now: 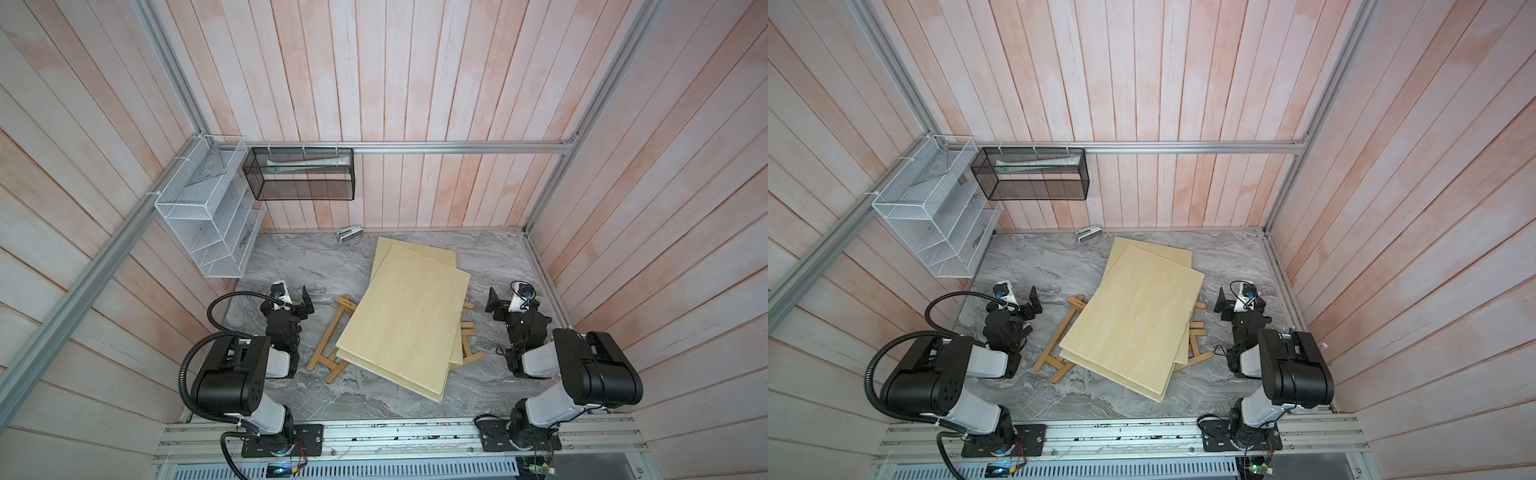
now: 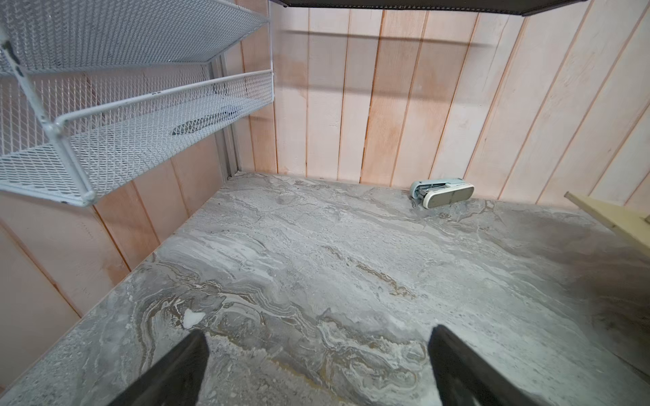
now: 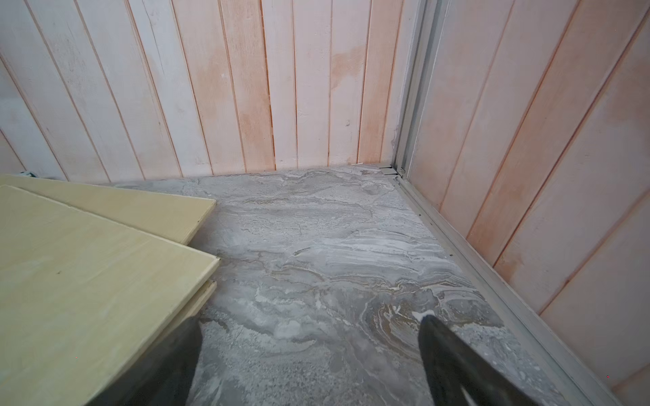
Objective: Assemble the easel
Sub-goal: Pick up the drawing board.
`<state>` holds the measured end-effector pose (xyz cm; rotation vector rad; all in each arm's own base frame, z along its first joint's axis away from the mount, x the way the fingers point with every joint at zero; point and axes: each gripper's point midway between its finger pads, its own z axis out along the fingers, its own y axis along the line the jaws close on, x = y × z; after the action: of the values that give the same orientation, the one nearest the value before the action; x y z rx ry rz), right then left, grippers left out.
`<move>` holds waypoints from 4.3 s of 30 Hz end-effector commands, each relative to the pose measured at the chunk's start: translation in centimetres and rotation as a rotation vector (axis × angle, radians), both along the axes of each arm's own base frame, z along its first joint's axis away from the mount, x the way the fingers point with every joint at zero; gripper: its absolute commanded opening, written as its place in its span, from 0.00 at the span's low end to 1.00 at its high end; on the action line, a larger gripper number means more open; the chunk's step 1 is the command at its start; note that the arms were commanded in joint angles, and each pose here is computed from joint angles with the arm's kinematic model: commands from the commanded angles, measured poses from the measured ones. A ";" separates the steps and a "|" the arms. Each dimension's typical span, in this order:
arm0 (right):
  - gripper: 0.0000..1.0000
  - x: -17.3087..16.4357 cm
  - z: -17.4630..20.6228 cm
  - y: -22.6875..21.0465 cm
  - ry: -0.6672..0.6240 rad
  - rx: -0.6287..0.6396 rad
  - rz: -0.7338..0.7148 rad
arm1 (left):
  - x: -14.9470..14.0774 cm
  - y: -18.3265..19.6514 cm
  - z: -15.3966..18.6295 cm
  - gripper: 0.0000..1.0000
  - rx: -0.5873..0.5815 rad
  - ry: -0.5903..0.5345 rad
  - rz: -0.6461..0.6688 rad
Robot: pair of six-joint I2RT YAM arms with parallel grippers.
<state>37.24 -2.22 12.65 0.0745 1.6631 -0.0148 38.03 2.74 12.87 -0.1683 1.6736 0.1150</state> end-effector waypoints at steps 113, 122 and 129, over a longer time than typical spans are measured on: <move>0.53 -15.5 -3.7 18.2 1.102 0.710 0.452 | -2.2 -25.7 1.5 1.00 -0.302 0.771 -0.581; 0.55 -16.6 -4.5 17.8 1.148 0.678 0.439 | -1.9 -25.0 0.4 1.00 -0.258 0.800 -0.531; 0.55 -17.3 -5.1 17.3 1.165 0.691 0.403 | -1.8 -25.2 0.0 1.00 -0.241 0.810 -0.538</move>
<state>22.97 16.26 10.97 0.1909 2.5684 1.0575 35.74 -22.11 12.21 0.1522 2.4962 -0.5012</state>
